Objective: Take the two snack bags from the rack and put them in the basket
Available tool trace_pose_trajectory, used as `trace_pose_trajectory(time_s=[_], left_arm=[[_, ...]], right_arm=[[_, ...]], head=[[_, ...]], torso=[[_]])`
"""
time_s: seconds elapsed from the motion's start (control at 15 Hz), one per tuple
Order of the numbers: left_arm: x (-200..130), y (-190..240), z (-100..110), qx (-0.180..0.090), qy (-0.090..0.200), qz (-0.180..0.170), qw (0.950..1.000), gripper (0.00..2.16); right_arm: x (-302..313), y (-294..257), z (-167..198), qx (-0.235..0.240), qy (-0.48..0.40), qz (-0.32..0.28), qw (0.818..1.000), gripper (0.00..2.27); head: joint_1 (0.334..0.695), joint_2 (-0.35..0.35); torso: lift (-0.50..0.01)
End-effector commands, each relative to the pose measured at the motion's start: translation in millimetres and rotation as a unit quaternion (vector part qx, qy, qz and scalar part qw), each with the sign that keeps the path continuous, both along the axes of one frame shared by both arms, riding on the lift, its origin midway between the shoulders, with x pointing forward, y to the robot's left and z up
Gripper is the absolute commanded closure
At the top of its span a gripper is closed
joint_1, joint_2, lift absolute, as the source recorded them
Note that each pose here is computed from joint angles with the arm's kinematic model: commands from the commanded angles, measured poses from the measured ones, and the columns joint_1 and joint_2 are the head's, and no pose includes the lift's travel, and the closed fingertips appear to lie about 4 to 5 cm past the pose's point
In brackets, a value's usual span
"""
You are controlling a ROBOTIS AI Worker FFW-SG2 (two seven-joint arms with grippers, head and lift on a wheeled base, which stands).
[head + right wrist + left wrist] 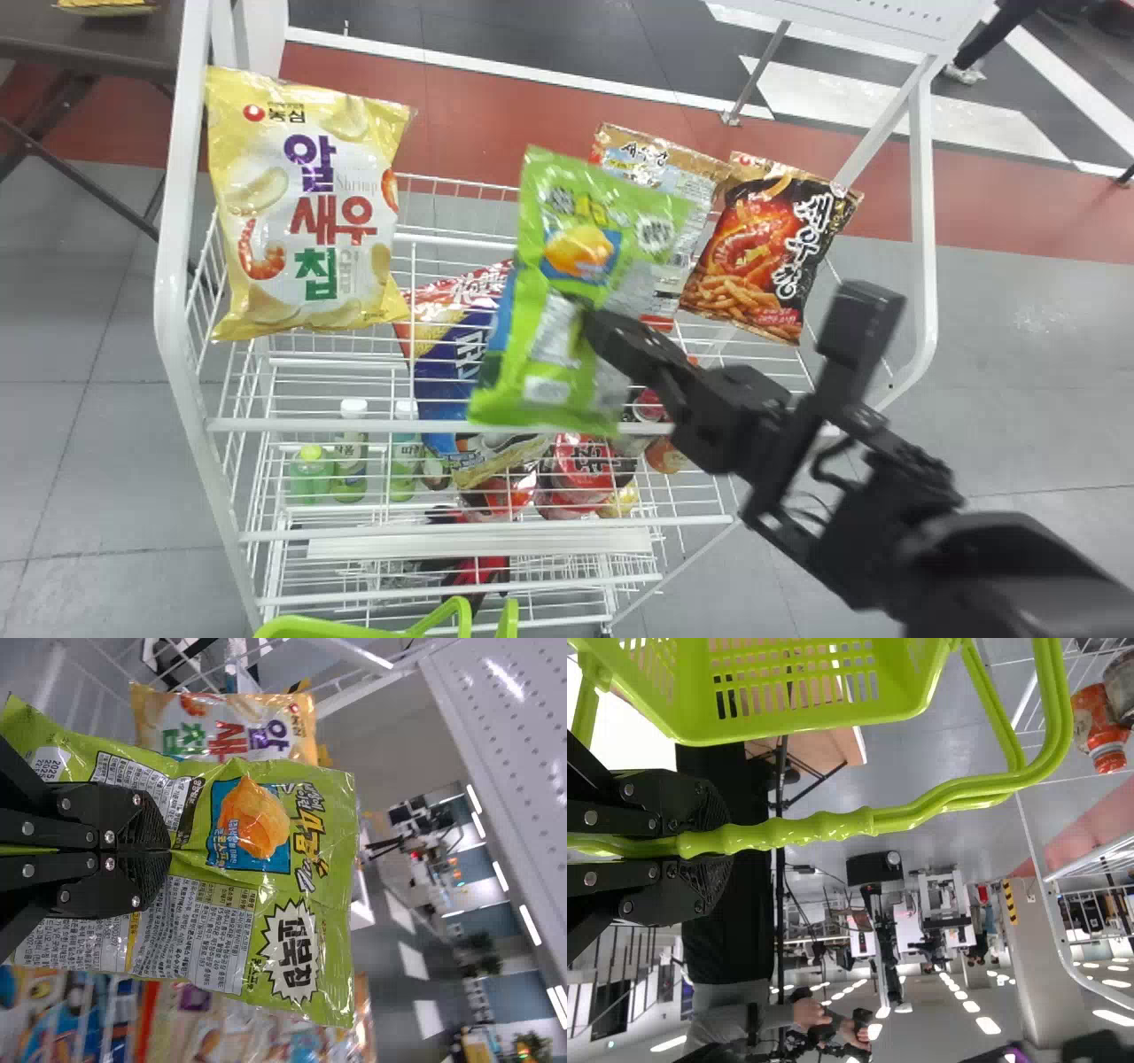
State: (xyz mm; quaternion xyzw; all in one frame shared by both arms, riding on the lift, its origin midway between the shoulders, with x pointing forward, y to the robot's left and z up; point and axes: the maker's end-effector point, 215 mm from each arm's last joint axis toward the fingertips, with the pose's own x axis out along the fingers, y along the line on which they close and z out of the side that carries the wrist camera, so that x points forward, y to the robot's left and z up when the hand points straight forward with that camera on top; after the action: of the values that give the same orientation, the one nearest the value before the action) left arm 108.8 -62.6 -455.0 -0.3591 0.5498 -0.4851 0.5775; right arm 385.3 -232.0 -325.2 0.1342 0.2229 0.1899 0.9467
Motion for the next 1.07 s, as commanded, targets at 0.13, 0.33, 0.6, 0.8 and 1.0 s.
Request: trace_pose_trajectory(time_s=[0.13, 0.33, 0.6, 0.8, 1.0], left_arm=[[18, -4, 8, -0.003, -0.033, 0.015, 0.9993, 1.57], [30, -5, 16, -0.004, -0.052, 0.022, 0.9984, 1.57], [45, -3, 35, -0.011, -0.080, 0.033, 0.9961, 1.57], [51, 0, 42, -0.016, -0.087, 0.040, 0.9952, 1.57], [52, 1, 45, -0.014, -0.090, 0.042, 0.9950, 1.57]], right_arm=[[-93, -24, -35, 0.015, 0.173, 0.013, 0.985, 2.25], [-124, -18, -31, 0.026, 0.209, 0.030, 0.977, 2.25], [-145, -10, -48, 0.014, 0.239, 0.038, 0.970, 2.25], [-159, 2, -70, 0.010, 0.270, 0.051, 0.962, 2.25], [-177, 33, -103, 0.019, 0.312, 0.078, 0.947, 2.25]], head=[[0.695, -0.350], [0.695, -0.350], [0.695, -0.350], [0.695, -0.350], [0.695, -0.350]], torso=[[-0.009], [-0.009], [-0.009], [-0.009], [-0.009]])
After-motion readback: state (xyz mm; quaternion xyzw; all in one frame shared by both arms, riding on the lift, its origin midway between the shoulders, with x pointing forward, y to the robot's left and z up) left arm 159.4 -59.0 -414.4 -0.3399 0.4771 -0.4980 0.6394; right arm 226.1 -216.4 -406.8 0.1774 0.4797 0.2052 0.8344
